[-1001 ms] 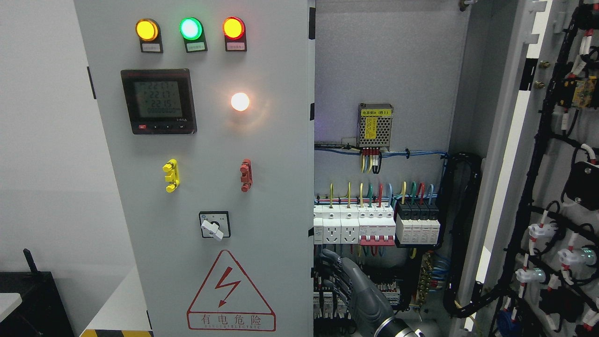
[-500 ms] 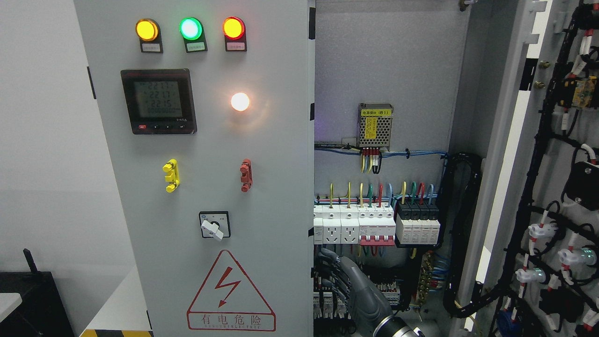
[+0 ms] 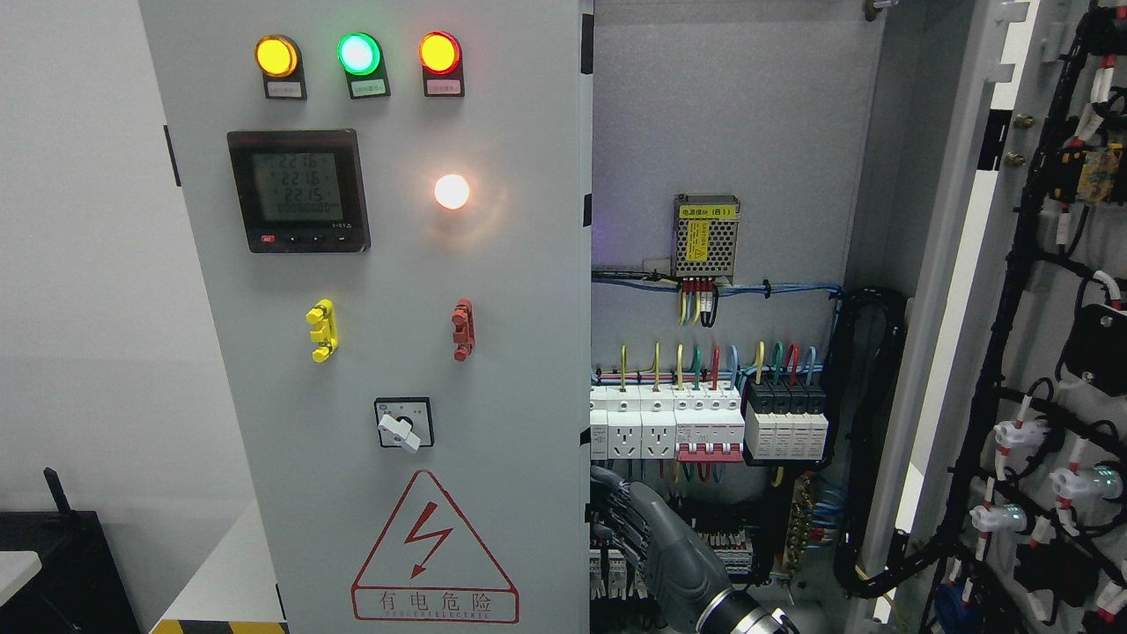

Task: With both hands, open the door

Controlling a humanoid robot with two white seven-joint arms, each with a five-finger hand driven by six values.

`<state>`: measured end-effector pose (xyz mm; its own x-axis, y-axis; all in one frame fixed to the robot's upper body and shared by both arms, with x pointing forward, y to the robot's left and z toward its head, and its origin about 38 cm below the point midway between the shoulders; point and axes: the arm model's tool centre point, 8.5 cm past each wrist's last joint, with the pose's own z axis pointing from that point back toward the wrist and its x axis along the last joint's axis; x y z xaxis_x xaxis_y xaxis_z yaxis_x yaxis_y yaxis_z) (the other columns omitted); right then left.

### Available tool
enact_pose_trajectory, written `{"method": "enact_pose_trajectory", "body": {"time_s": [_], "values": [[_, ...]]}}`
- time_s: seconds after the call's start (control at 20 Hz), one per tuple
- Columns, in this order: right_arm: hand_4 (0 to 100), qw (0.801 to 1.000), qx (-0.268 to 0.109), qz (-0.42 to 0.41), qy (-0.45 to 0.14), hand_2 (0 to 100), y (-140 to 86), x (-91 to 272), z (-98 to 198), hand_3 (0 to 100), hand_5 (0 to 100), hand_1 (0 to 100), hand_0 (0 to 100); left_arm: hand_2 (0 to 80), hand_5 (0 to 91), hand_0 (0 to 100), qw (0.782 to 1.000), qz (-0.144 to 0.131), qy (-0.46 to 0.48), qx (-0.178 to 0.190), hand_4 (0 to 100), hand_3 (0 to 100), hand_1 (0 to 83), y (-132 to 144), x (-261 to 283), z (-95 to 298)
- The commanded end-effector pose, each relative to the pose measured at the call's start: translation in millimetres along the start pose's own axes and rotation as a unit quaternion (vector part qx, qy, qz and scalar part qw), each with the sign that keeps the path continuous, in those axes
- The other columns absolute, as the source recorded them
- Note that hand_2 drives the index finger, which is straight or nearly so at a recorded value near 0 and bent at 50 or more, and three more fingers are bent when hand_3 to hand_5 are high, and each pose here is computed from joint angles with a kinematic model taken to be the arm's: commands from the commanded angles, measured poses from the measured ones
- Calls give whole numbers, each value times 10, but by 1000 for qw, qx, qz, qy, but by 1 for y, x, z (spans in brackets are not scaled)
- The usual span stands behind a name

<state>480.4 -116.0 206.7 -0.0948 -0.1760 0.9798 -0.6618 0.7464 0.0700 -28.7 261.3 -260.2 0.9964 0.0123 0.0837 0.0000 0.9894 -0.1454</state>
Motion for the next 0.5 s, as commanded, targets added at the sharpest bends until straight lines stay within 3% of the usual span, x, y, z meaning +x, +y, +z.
{"method": "enact_pose_trajectory", "body": {"time_s": [0.0,0.45], "values": [[0,1000,0,0,7,0,-4,-2,-3,0,0,0,380,0,0,0,1000,3,0,-17,0,0,0,-21,0,-4],[0,1000,-4,-22,14,0,-11,-8,-6,0,0,0,380,0,0,0,1000,3,0,-17,0,0,0,-21,0,-4]]}}
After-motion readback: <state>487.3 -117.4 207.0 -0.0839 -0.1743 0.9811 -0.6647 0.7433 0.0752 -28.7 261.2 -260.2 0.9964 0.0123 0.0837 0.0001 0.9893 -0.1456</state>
